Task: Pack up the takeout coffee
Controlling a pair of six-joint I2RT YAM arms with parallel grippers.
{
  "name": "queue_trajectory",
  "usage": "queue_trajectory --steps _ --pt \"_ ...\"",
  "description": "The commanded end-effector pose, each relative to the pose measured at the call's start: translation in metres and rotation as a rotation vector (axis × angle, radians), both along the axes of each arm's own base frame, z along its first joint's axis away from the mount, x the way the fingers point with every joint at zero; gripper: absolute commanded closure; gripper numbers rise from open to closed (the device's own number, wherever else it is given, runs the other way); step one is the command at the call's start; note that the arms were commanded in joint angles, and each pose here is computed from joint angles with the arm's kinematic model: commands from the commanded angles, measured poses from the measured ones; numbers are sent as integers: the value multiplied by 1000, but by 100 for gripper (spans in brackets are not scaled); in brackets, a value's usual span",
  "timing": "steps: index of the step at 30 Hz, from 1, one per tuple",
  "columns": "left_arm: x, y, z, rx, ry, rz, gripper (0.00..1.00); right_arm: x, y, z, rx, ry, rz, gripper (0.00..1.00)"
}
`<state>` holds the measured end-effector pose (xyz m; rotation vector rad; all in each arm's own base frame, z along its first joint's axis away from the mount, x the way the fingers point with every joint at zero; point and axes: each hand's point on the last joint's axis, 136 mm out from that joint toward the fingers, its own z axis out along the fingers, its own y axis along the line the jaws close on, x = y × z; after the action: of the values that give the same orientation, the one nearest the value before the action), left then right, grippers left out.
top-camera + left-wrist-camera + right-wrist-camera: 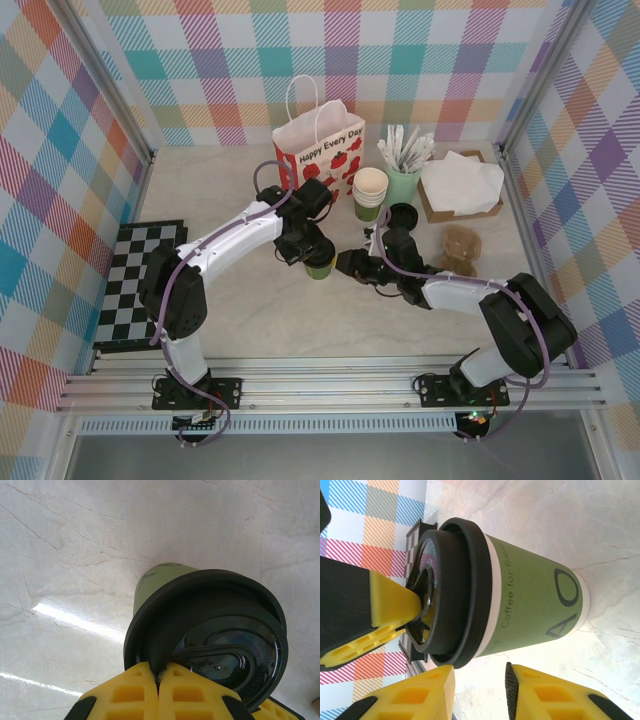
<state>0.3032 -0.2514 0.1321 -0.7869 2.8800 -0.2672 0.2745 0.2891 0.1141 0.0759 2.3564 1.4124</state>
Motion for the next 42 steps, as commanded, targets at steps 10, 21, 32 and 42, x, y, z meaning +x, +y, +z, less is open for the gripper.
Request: queue_trajectory --steps 10,21,32,42 --pt "-20 9 -38 82 120 -22 100 10 15 16 49 -59 30 66" --pt "-21 8 -39 77 121 -29 100 15 22 12 57 -42 33 66" --pt "-46 22 -83 123 230 -47 100 -12 -10 -78 -176 261 -32 75" --pt "-12 27 -31 223 101 -143 100 19 16 19 -62 79 40 46"
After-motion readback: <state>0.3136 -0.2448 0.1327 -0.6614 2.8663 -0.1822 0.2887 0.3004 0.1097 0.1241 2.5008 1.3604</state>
